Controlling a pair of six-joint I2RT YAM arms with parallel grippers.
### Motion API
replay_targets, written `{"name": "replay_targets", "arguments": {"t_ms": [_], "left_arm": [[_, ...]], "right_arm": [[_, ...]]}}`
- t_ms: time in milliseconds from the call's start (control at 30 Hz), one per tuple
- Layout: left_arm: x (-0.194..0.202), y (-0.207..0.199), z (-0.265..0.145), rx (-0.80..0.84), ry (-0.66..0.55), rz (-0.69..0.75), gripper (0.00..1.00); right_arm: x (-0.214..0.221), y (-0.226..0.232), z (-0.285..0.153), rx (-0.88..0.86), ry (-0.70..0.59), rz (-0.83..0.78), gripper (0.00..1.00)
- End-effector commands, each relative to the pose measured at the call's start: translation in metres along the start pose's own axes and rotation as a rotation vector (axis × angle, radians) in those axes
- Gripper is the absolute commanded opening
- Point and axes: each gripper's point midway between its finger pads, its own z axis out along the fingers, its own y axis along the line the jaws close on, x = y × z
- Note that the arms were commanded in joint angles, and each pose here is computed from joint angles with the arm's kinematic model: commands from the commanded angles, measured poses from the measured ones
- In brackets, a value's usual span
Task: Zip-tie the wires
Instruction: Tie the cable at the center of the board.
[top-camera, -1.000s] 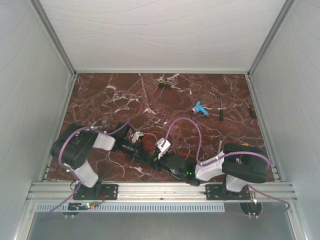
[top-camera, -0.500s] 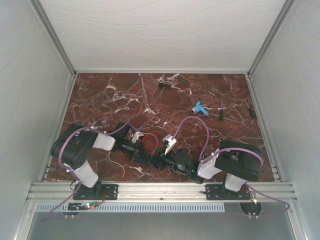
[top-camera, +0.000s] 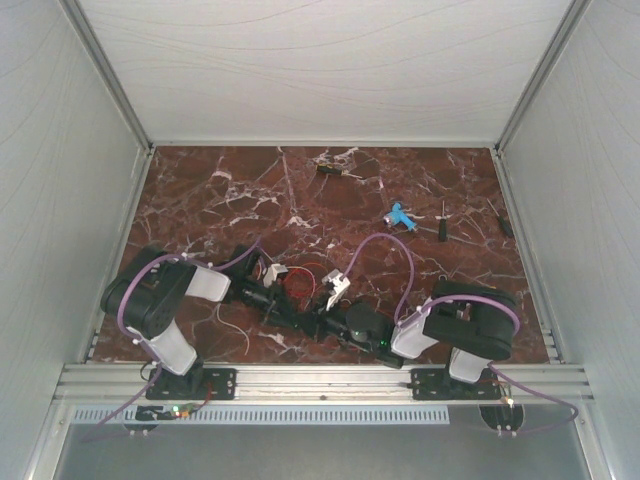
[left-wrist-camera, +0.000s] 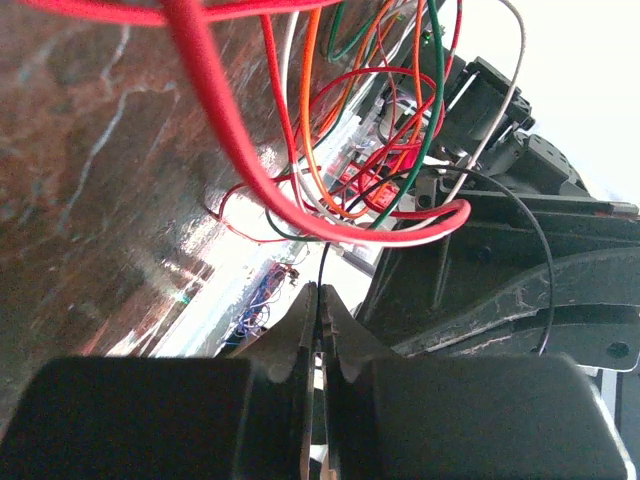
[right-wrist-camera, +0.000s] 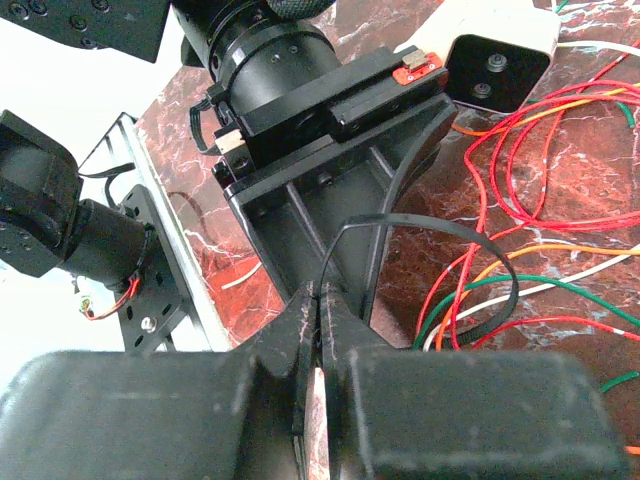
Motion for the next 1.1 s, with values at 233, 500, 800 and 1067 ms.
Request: {"name": "replay_targets", "arguments": {"t_ms": [233, 500, 800, 1067], "left_arm": [[-0.002, -0.024, -0.009, 0.064, 0.017, -0.075, 0.0], [-0.008, -0.032, -0.018, 0.087, 0.014, -0.076, 0.0], [-0.007, -0.027, -0.017, 0.099, 0.022, -0.082, 0.0], [-0.008, -0.027, -0.017, 0.096, 0.021, -0.078, 0.0]], "right_arm": [[0.057, 0.024, -0.01, -0.083, 0.177, -0.067, 0.0], [0.062, 0.03, -0.014, -0.127, 0.188, -0.093, 0.0], [0.055, 0.046, -0.013, -0.182, 0.161, -0.195, 0.0], [0.049, 0.074, -0.015, -0.231, 0.138, -0.306, 0.0]]}}
